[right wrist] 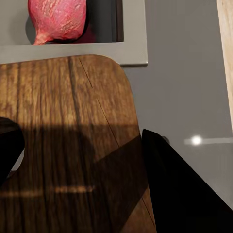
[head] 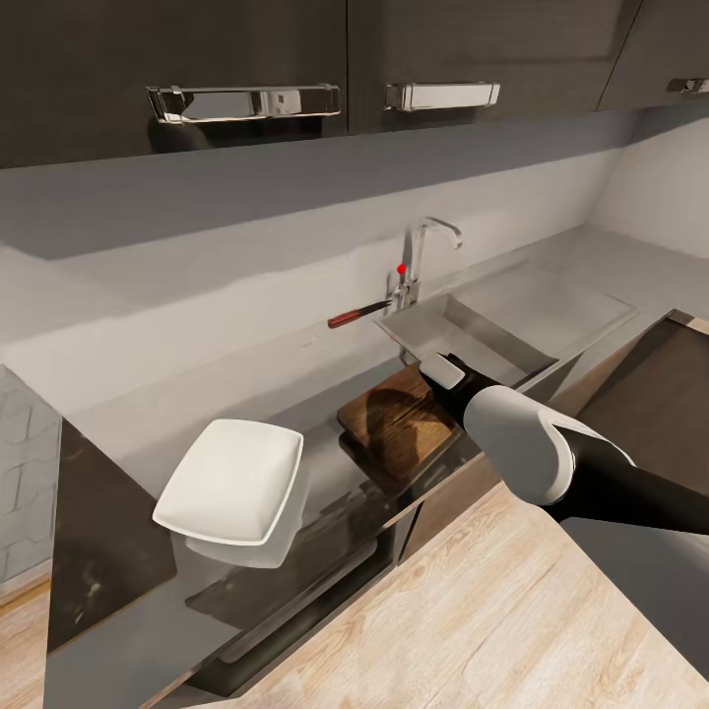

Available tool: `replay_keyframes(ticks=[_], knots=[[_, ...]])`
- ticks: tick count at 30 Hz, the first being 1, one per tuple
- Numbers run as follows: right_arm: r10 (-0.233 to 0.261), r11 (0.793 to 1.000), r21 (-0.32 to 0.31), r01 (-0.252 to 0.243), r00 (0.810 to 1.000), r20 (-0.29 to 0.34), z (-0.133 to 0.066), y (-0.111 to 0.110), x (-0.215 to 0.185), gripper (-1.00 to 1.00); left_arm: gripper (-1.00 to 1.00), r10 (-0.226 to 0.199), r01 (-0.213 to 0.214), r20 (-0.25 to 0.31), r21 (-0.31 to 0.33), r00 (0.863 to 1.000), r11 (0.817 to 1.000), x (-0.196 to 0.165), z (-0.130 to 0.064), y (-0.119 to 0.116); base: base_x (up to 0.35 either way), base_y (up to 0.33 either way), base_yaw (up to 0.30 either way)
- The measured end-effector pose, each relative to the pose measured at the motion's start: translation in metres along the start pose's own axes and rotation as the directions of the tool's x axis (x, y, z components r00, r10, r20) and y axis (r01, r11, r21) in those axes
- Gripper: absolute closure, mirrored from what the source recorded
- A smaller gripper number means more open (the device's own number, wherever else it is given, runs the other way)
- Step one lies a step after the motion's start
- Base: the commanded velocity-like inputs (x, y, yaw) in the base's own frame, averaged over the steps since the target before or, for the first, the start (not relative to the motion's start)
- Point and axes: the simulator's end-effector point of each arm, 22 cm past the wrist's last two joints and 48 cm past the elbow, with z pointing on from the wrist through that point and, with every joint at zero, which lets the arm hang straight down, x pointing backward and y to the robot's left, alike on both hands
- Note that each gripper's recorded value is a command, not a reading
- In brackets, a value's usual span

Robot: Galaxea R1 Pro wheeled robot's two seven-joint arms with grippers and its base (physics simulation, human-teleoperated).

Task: In the kitchen, take the Vidalia onion out of the sink, dice it on the chopping board with the paring knife, put the diced onion into the bowl on the countertop, then place both the paring knife and the chopping board into the sink.

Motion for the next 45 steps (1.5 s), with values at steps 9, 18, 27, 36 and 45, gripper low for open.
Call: replay_keyframes(ticks=[9, 18, 27, 36, 45], knots=[[0.003, 1.0, 0.0, -0.003, 1.0, 0.002, 0.0, 0.0, -0.001, 1.0, -1.0, 0.0, 0.0, 0.0, 0.0, 1.0, 1.0, 0.0, 0.0, 0.0, 0.0, 0.0, 0.0], [0.005, 1.0, 0.004, -0.005, 1.0, 0.004, 0.0, -0.001, -0.001, 1.0, -1.0, 0.001, -0.001, 0.0, -0.001, 1.0, 1.0, 0.0, 0.0, 0.001, 0.0, 0.0, 0.0], [0.006, 1.0, 0.019, -0.006, 1.0, 0.004, 0.0, -0.004, -0.001, 1.0, -1.0, 0.0, 0.0, -0.001, 0.0, 1.0, 1.0, 0.0, 0.0, 0.0, 0.0, 0.024, 0.0], [0.006, 0.998, 0.069, -0.007, 1.0, 0.003, -0.001, -0.015, -0.001, 1.0, -1.0, 0.0, 0.0, -0.001, 0.0, 1.0, 1.0, 0.0, 0.0, 0.0, 0.0, 0.092, 0.0], [0.008, 0.997, 0.078, -0.008, 1.0, 0.003, -0.001, -0.017, -0.001, 1.0, -1.0, 0.0, 0.0, -0.001, 0.001, 1.0, 1.0, 0.001, 0.0, 0.0, 0.0, 0.004, 0.0]])
